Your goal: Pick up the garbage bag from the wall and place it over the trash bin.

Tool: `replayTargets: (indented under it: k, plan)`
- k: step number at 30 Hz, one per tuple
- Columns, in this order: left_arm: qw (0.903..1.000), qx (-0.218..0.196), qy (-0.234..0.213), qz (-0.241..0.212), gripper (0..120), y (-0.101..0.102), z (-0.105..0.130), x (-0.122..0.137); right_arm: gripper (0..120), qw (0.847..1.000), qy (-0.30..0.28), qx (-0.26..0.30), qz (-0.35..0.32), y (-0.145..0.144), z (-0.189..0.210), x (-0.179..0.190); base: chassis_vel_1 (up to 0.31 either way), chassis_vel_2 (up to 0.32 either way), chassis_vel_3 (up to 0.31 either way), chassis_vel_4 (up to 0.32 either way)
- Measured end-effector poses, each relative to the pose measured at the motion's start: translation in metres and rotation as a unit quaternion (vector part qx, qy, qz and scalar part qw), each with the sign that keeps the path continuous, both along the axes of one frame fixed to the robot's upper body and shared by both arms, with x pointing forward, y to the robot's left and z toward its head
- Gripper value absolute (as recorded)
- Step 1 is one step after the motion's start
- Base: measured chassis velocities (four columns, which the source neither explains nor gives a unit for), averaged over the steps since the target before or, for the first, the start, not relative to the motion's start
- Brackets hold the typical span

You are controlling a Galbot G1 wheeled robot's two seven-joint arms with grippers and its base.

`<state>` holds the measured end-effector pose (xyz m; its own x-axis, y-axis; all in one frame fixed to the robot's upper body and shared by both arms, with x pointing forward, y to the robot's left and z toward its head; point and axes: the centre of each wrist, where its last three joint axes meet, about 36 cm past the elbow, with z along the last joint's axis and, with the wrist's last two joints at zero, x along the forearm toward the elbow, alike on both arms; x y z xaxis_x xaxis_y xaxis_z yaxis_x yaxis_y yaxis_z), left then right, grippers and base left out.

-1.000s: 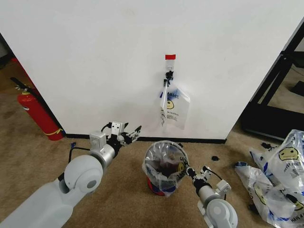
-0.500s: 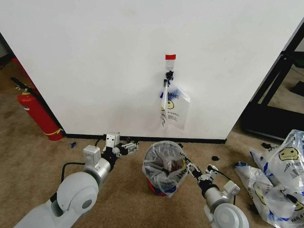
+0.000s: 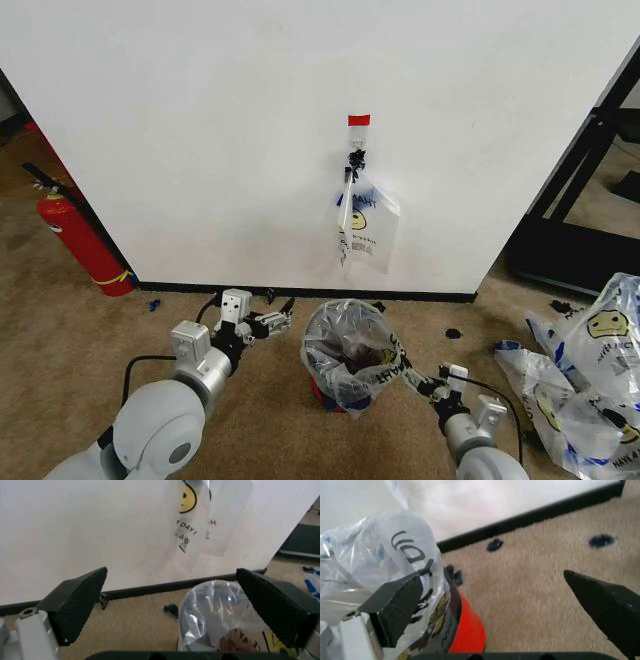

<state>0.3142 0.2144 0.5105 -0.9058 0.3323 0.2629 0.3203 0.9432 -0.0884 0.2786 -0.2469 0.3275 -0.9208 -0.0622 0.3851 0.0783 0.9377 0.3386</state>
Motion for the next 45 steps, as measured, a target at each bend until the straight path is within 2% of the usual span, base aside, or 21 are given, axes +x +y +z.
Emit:
replayTargets:
  k: [1,3,6,7,9,10,13,16,18,22,25,26,29,31,32,33,36,38,40,41,45]
  plan:
    - [1.0,0.0,-0.002,-0.001,100,-0.001,0.001,-0.002,100,0.999,-0.028,-0.017,-0.002,-0.002,-0.014,-0.003,0.0,0.0,0.0,0.0]
    - [1.0,0.001,-0.002,-0.001,100,-0.001,0.001,-0.002,100,0.998,-0.046,-0.031,-0.001,-0.004,-0.023,-0.005,0.0,0.0,0.0,0.0]
    - [1.0,0.002,-0.006,0.0,100,0.0,0.003,-0.003,100,0.99,-0.103,-0.096,0.014,-0.013,-0.053,-0.01,0.0,0.0,0.0,0.0]
    - [1.0,0.003,-0.007,0.001,100,0.001,0.004,-0.003,100,0.981,-0.137,-0.136,0.032,-0.02,-0.072,-0.013,0.0,0.0,0.0,0.0]
    - [1.0,0.003,-0.008,0.001,100,0.001,0.004,-0.004,100,0.968,-0.177,-0.168,0.056,-0.028,-0.09,-0.017,0.0,0.0,0.0,0.0]
    - [1.0,0.003,-0.008,0.001,100,0.001,0.004,-0.004,100,0.968,-0.177,-0.168,0.056,-0.028,-0.09,-0.017,0.0,0.0,0.0,0.0]
    - [1.0,0.003,-0.008,0.0,100,0.0,0.004,-0.004,100,0.947,-0.243,-0.186,0.099,-0.043,-0.115,-0.022,0.0,0.0,0.0,0.0]
    - [1.0,0.001,-0.007,-0.001,100,-0.002,0.003,-0.005,100,0.936,-0.286,-0.173,0.113,-0.05,-0.125,-0.021,0.0,0.0,0.0,0.0]
    - [1.0,0.001,-0.007,-0.001,100,-0.002,0.002,-0.005,100,0.935,-0.296,-0.159,0.114,-0.05,-0.125,-0.02,0.0,0.0,0.0,0.0]
    - [1.0,0.003,-0.007,-0.002,100,-0.003,0.001,-0.006,100,0.945,-0.303,-0.058,0.113,-0.047,-0.113,-0.017,0.0,0.0,0.0,0.0]
    - [1.0,0.003,-0.008,-0.002,100,-0.002,0.003,-0.007,100,0.942,-0.301,-0.001,0.147,-0.056,-0.109,-0.013,0.0,0.0,0.0,0.0]
    - [1.0,0.003,-0.008,-0.002,100,-0.002,0.003,-0.007,100,0.942,-0.301,-0.001,0.147,-0.056,-0.109,-0.013,0.0,0.0,0.0,0.0]
    - [0.9999,0.005,-0.01,0.0,100,-0.001,0.004,-0.008,100,0.929,-0.315,-0.016,0.192,-0.079,-0.113,-0.005,0.0,0.0,0.0,0.0]
    - [0.9999,0.006,-0.01,0.001,100,0.0,0.004,-0.009,100,0.914,-0.33,-0.071,0.226,-0.098,-0.114,0.002,0.0,0.0,0.0,0.0]
    - [0.9999,0.007,-0.01,0.002,100,0.001,0.004,-0.009,100,0.9,-0.339,-0.112,0.249,-0.109,-0.112,0.007,0.0,0.0,0.0,0.0]
    - [0.9999,0.007,-0.01,0.002,100,0.001,0.004,-0.009,100,0.9,-0.339,-0.112,0.249,-0.109,-0.112,0.007,0.0,0.0,0.0,0.0]
    - [0.9999,0.01,-0.009,0.004,100,0.001,0.002,-0.009,100,0.846,-0.37,-0.217,0.318,-0.131,-0.099,0.023,0.0,0.0,0.0,0.0]
    - [0.9999,0.01,-0.008,0.004,100,0.0,0.001,-0.009,100,0.819,-0.374,-0.257,0.352,-0.137,-0.09,0.031,0.0,0.0,0.0,0.0]
    - [0.9999,0.01,-0.006,0.003,100,0.0,-0.001,-0.009,100,0.8,-0.373,-0.285,0.374,-0.139,-0.078,0.037,0.0,0.0,0.0,0.0]
    - [0.9999,0.01,-0.006,0.003,100,0.0,-0.001,-0.009,100,0.8,-0.373,-0.285,0.374,-0.139,-0.078,0.037,0.0,0.0,0.0,0.0]
    - [0.9999,0.011,-0.003,0.002,100,-0.001,-0.004,-0.009,100,0.773,-0.387,-0.287,0.413,-0.155,-0.056,0.047,0.0,0.0,0.0,0.0]
